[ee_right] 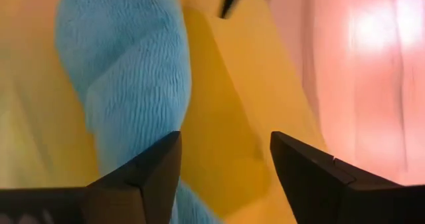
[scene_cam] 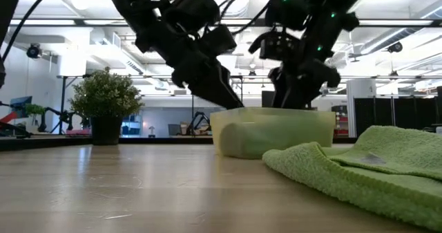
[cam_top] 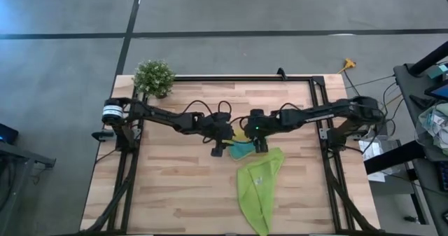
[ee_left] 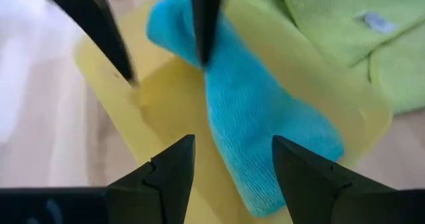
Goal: Roll microfiber towels into tight, uniform cylinder then place into a basket
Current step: Move the yellow bin to the top right of the table
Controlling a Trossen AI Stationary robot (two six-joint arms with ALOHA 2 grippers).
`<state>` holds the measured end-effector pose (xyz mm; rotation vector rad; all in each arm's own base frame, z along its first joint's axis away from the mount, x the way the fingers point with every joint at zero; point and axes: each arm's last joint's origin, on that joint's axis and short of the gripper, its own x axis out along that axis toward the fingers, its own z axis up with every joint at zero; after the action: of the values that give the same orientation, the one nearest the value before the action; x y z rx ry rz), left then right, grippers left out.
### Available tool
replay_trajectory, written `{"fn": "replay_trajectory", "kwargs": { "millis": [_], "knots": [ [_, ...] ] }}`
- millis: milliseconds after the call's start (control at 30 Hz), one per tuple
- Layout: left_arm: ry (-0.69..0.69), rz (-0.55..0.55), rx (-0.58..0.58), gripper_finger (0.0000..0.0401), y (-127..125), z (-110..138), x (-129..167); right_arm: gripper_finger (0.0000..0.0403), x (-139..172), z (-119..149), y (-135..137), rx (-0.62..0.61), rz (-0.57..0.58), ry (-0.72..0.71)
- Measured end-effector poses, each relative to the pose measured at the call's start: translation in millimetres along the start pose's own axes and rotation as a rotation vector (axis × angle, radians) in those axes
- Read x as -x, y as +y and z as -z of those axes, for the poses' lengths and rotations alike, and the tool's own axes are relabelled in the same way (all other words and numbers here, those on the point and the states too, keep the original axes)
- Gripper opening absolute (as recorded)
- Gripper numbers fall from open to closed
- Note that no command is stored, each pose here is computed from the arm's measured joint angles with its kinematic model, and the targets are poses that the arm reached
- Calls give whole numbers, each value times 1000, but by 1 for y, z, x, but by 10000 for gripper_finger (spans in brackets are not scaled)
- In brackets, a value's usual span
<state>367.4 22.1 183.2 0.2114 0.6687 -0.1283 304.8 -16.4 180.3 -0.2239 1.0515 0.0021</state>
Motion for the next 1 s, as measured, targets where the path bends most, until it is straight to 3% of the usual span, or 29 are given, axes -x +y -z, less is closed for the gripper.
{"fn": "replay_trajectory", "kwargs": {
  "millis": [200,367,467,700,1000],
  "knots": [
    [-9,-53,-17,184,2,-9,20,159,-11,-13,-3,78,13,-42],
    [103,-137,-3,184,0,2,33,62,-3,-30,-12,141,40,-106],
    [128,-190,9,184,-1,14,32,18,1,-34,-18,148,34,-63],
    [89,-233,-9,184,-3,27,27,8,-19,-41,-21,126,-112,7],
    [92,-240,-8,184,-4,31,27,8,-67,-66,-34,180,-192,143]
  ]
}}
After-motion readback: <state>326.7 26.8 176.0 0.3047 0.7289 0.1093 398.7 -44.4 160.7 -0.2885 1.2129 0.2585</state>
